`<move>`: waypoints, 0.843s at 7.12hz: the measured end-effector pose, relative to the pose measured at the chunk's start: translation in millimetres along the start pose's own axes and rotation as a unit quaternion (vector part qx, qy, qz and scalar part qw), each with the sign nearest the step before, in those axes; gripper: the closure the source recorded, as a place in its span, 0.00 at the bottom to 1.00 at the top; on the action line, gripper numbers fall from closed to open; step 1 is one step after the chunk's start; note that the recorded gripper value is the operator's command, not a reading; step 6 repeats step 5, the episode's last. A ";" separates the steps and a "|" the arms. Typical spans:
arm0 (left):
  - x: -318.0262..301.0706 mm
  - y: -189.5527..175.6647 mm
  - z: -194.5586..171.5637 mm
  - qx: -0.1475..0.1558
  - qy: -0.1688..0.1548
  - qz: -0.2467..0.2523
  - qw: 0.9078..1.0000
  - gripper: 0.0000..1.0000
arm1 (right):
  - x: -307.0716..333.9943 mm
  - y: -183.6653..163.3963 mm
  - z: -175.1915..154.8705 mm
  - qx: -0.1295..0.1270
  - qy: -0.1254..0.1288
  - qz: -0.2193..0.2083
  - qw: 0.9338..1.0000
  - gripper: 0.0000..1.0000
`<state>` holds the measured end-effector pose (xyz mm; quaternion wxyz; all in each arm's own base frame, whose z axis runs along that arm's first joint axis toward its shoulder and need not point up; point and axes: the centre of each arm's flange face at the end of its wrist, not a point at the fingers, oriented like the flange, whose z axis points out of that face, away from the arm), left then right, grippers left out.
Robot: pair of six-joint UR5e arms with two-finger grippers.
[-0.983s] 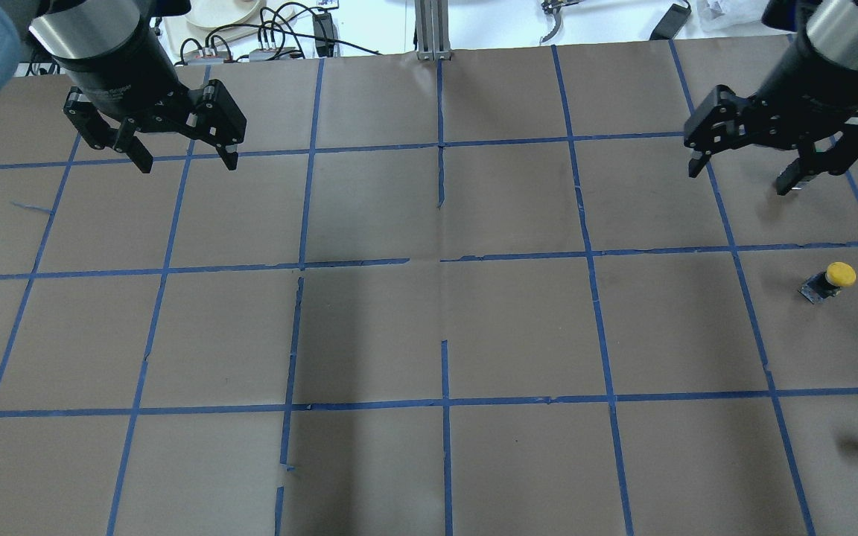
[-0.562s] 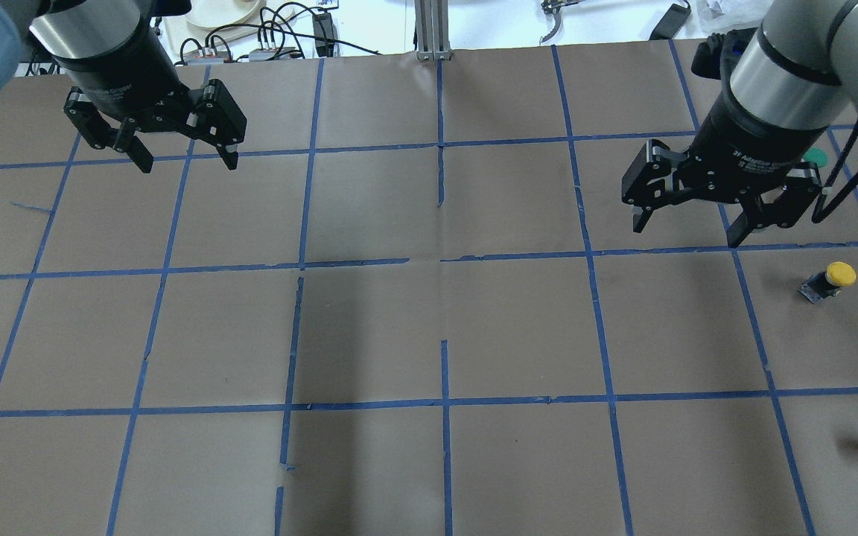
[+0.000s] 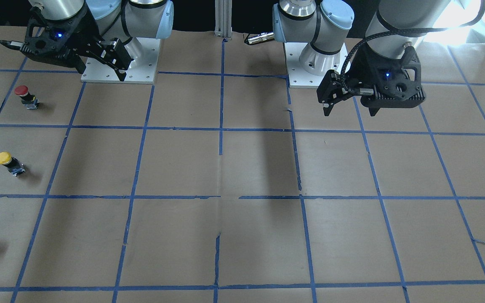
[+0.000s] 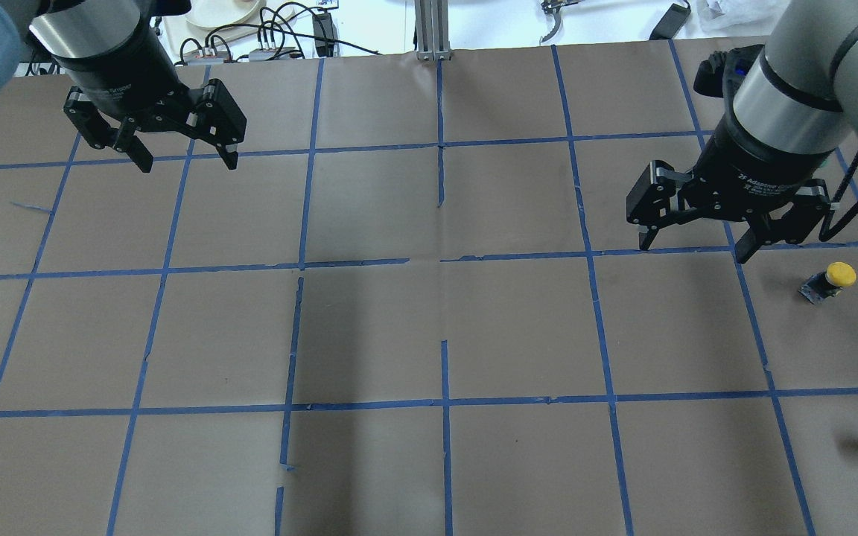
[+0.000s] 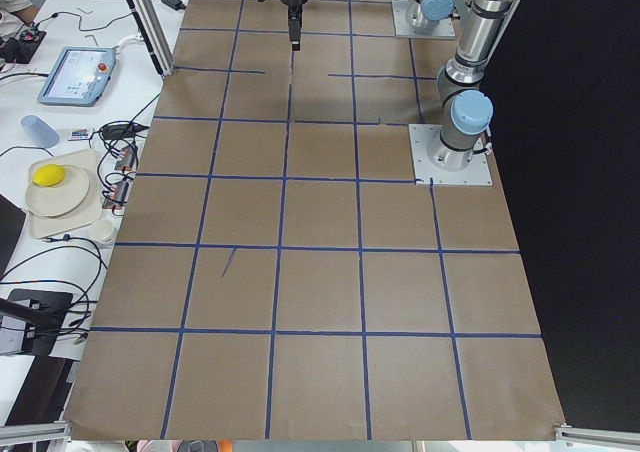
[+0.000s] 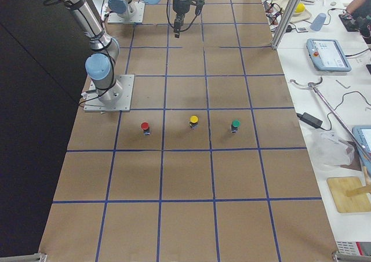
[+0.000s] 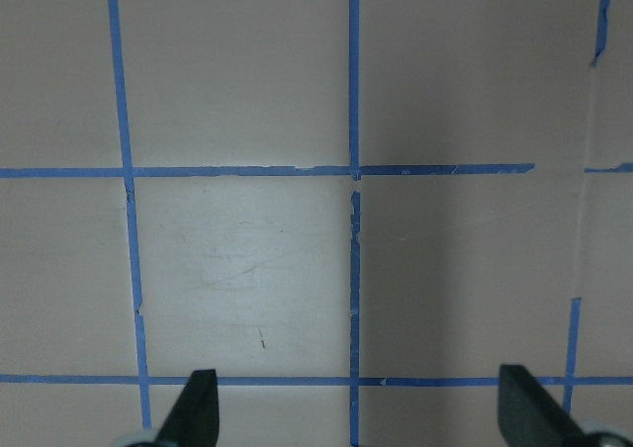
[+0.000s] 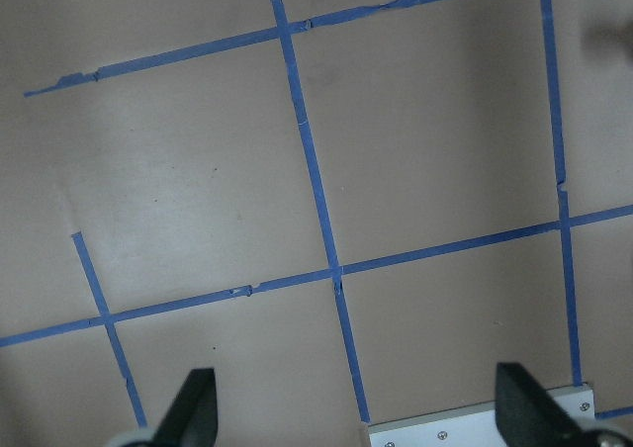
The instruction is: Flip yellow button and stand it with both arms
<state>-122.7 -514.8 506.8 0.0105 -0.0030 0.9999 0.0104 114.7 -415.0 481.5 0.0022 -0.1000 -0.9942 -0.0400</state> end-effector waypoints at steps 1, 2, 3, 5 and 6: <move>0.1 0.0 -0.3 0.000 0.000 0.000 1.000 0.00 | 0.1 -1.0 0.7 0.005 0.000 -0.001 1.000 0.00; 0.2 -0.2 -0.1 0.000 0.001 0.000 1.000 0.00 | -0.1 -1.6 1.2 0.007 -0.002 -0.001 1.000 0.00; 0.2 -0.4 0.2 0.000 0.001 0.000 1.000 0.00 | -0.4 -2.0 1.4 0.008 -0.003 -0.001 1.000 0.00; 1.1 4.7 -0.9 -0.001 0.000 0.001 1.000 0.00 | -0.5 -2.0 1.1 0.008 -0.004 -0.001 1.000 0.00; 1.1 4.7 -0.9 -0.001 0.000 0.001 1.000 0.00 | -0.5 -2.0 1.1 0.008 -0.004 -0.001 1.000 0.00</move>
